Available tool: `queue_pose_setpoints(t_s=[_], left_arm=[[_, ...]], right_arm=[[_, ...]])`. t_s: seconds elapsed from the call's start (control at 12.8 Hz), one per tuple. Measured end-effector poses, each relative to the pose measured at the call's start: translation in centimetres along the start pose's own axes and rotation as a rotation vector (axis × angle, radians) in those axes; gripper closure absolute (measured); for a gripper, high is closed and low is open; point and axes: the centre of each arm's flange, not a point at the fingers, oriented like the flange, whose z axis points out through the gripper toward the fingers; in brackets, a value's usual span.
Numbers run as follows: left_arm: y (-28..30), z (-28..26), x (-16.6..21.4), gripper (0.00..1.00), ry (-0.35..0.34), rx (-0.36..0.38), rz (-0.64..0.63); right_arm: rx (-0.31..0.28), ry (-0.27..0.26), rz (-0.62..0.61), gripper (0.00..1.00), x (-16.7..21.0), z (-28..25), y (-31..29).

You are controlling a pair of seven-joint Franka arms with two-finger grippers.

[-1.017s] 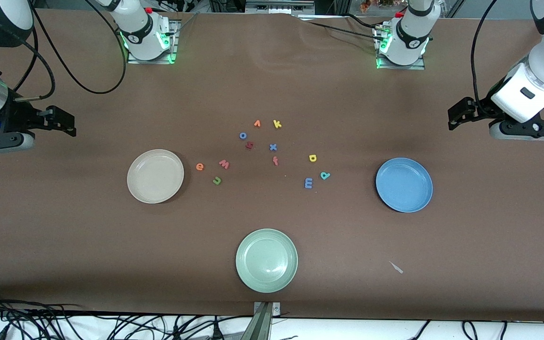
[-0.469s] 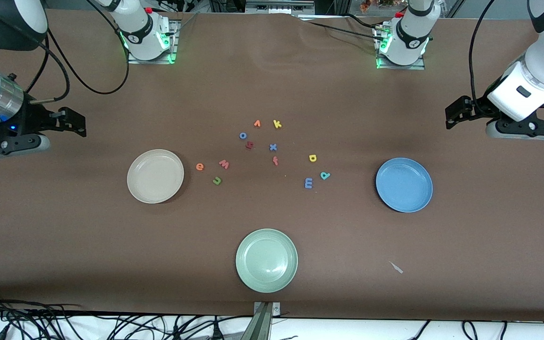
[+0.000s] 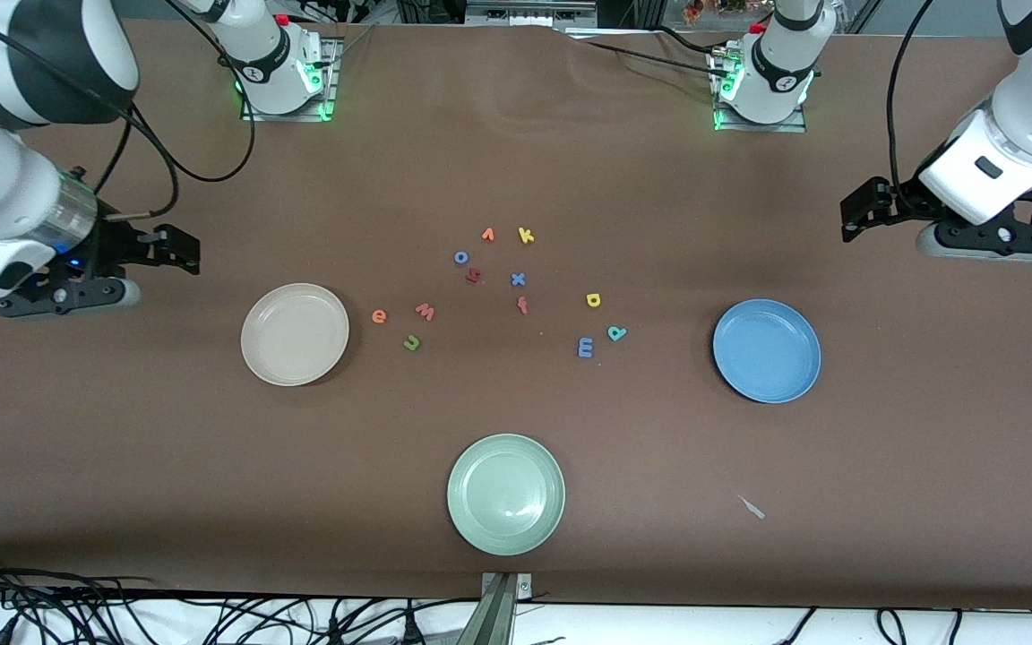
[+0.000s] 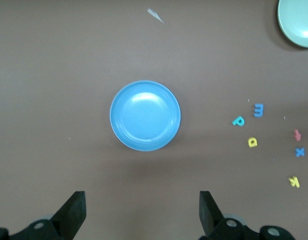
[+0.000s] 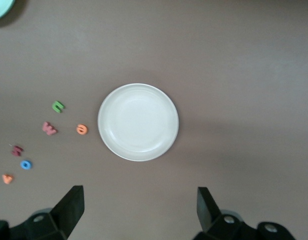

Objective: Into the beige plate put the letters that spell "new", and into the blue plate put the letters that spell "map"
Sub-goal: 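Reach the right gripper to orange e while the left gripper reaches blue m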

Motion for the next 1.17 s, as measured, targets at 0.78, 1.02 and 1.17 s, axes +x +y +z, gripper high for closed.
queue_pose_setpoints(t_s=[0.78,1.02,1.17], left_arm=[[8.5,5.9,-0.7,0.00,-0.212,0.013,0.163],[12.9,11.0,0.9,0.00,-0.246,-0.008,0.220],[13.7,15.3,3.0,0.00,-0.246,-0.039,0.220]], right_arm=[[0.012,0.043,0.076,0.00,4.0,12.6,-13.8],[0.009,0.042,0.056,0.00,4.1,17.7,-17.5],[0.008,0.044,0.050,0.00,3.4,20.6,-18.7]])
